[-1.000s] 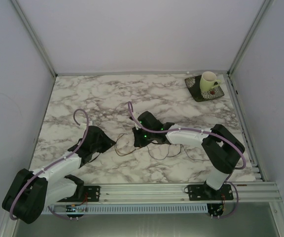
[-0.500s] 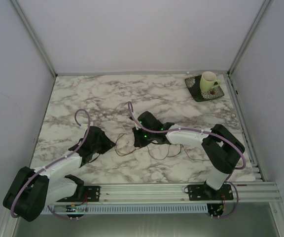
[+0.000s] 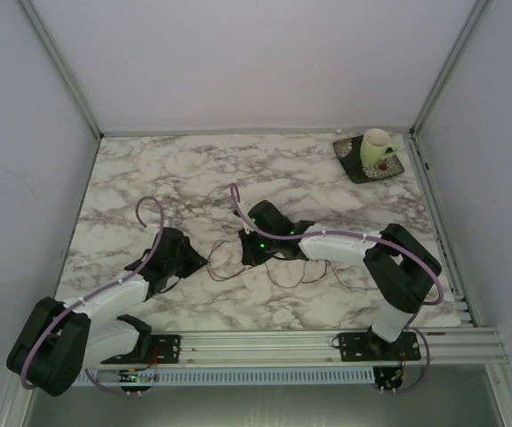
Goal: Zip-tie the wires
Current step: Adjust the cable.
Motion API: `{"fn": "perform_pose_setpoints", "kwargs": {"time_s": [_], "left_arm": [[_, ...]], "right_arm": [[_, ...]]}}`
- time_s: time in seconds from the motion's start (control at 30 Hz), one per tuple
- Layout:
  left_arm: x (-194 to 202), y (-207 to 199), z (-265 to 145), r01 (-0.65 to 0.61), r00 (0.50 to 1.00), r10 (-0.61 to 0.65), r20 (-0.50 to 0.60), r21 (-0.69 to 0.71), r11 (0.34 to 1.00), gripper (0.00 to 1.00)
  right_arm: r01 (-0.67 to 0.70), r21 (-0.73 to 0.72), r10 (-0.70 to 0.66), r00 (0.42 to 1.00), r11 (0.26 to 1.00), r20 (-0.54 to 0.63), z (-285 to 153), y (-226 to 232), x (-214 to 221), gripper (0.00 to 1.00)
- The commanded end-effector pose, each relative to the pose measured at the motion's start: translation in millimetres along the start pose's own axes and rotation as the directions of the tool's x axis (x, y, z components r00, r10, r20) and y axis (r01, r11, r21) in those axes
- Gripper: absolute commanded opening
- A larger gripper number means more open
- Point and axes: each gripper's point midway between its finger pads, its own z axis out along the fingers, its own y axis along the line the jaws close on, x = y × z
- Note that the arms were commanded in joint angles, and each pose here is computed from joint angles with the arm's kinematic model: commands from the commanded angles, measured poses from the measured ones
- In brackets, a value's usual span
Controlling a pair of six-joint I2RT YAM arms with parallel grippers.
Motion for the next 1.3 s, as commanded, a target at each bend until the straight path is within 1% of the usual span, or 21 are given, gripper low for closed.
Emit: {"fn": "perform_pose_setpoints", "kwargs": {"time_s": [0.0, 0.23, 0.27, 0.3, 0.33, 0.47, 0.57, 0.7, 0.83, 0.93, 1.03, 1.13, 1.27], "left_arm": [[-1, -9, 0, -0.009, 1.000, 0.009, -0.003, 0.029, 1.000, 0.19], [-1, -10, -1, -0.007, 1.000, 0.007, -0.006, 0.034, 0.999, 0.10], [-1, -11, -1, -0.004, 1.000, 0.004, -0.005, 0.037, 0.999, 0.08], [-1, -12, -2, -0.002, 1.000, 0.002, -0.003, 0.040, 0.999, 0.01], [-2, -12, -2, 0.001, 1.000, -0.001, -0.003, 0.042, 0.999, 0.00], [-5, -18, -7, 0.013, 1.000, -0.013, 0.008, 0.062, 0.998, 0.00], [-15, -20, -12, 0.005, 0.999, -0.007, 0.038, 0.051, 0.999, 0.00], [-31, -32, -19, 0.006, 0.997, -0.012, 0.071, 0.078, 0.997, 0.00], [-32, -41, -20, 0.001, 0.999, -0.006, 0.043, 0.101, 0.995, 0.00], [-24, -33, -15, -0.001, 1.000, -0.001, 0.019, 0.086, 0.996, 0.00], [-16, -22, -10, 0.020, 1.000, -0.021, 0.010, 0.072, 0.997, 0.00], [-15, -9, -9, 0.025, 0.999, -0.026, 0.030, 0.036, 0.999, 0.00], [-25, 3, -14, 0.030, 0.997, -0.030, 0.077, 0.006, 1.000, 0.00]], "right_arm": [[0.018, 0.002, -0.019, 0.999, 1.000, 0.038, -5, 4, -16, 0.00], [0.019, 0.003, -0.019, 0.999, 1.000, 0.031, -5, 3, -14, 0.00], [0.018, 0.006, -0.018, 0.999, 1.000, 0.033, -5, 3, -15, 0.00], [0.018, 0.006, -0.018, 0.999, 1.000, 0.030, -5, 3, -14, 0.00], [0.017, 0.007, -0.017, 0.999, 1.000, 0.029, -4, 3, -13, 0.00], [0.011, 0.016, -0.011, 1.000, 1.000, 0.022, -4, 1, -11, 0.00], [0.009, 0.029, -0.009, 1.000, 1.000, 0.009, -5, -2, -7, 0.00], [0.013, 0.059, -0.013, 1.000, 0.998, -0.011, -6, -9, -1, 0.00], [0.014, 0.068, -0.013, 1.000, 0.998, -0.013, -6, -10, -1, 0.00], [0.016, 0.067, -0.016, 1.000, 0.998, -0.011, -5, -9, -3, 0.00], [0.017, 0.064, -0.017, 1.000, 0.998, -0.009, -5, -8, -4, 0.00], [0.016, 0.067, -0.015, 1.000, 0.998, -0.009, -6, -9, -4, 0.00], [0.016, 0.073, -0.015, 1.000, 0.997, -0.017, -6, -10, -1, 0.00]]}}
